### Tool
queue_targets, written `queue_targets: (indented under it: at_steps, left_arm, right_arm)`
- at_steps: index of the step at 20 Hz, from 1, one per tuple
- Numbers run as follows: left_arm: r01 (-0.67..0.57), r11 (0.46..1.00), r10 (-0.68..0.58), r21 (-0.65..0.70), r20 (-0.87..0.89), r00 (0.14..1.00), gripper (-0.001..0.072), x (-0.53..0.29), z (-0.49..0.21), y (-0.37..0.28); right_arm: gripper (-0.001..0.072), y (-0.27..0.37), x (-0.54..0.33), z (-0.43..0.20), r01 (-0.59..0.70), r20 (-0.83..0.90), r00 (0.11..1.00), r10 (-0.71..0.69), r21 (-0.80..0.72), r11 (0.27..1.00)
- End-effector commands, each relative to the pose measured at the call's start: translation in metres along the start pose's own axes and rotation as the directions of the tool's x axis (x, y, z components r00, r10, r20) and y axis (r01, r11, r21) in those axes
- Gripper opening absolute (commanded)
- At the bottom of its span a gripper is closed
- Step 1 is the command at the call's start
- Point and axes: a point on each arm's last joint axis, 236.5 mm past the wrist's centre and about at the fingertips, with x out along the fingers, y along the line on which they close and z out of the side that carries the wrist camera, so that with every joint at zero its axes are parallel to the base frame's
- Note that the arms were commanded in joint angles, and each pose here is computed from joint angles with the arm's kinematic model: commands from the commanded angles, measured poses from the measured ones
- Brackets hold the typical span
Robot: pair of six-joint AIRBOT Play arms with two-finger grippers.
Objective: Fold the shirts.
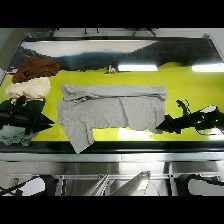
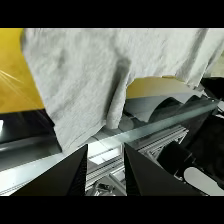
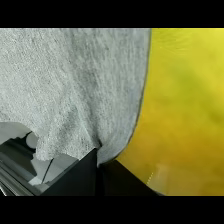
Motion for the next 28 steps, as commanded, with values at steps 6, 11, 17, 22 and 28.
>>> queue_targets:
  at_steps: [6,11,17,22,28]
  left_arm:
    - [-0.089,0.991,0.094,-0.096,0.041,0.995,0.0248,0.074,-0.029,0.053]
    - [-0.119,0.988,0.129,-0.1,0.098,0.987,0.0248,0.09,-0.022,0.061]
    - [0.02,1.0,-0.017,-0.009,0.232,0.973,0.0248,0.101,0.011,0.013]
    - [0.082,0.996,-0.084,0.016,0.21,0.974,0.0054,0.101,0.005,-0.003]
    - [0.142,0.988,-0.148,0.066,0.084,0.985,0.0027,0.103,-0.024,-0.018]
  right_arm:
    - [0.0011,-0.008,-0.007,0.0,0.078,0.024,0.997,-0.077,-0.066,0.995]
    - [0.0011,-0.004,-0.009,0.001,0.071,0.033,0.997,-0.069,-0.081,0.994]
    - [0.0011,-0.001,-0.009,-0.003,0.059,0.015,0.998,-0.058,-0.092,0.994]
    - [0.0011,0.001,-0.009,-0.005,0.046,0.007,0.999,-0.045,-0.088,0.995]
    - [0.001,0.018,-0.017,-0.023,-0.01,-0.055,0.998,0.005,-0.095,0.995]
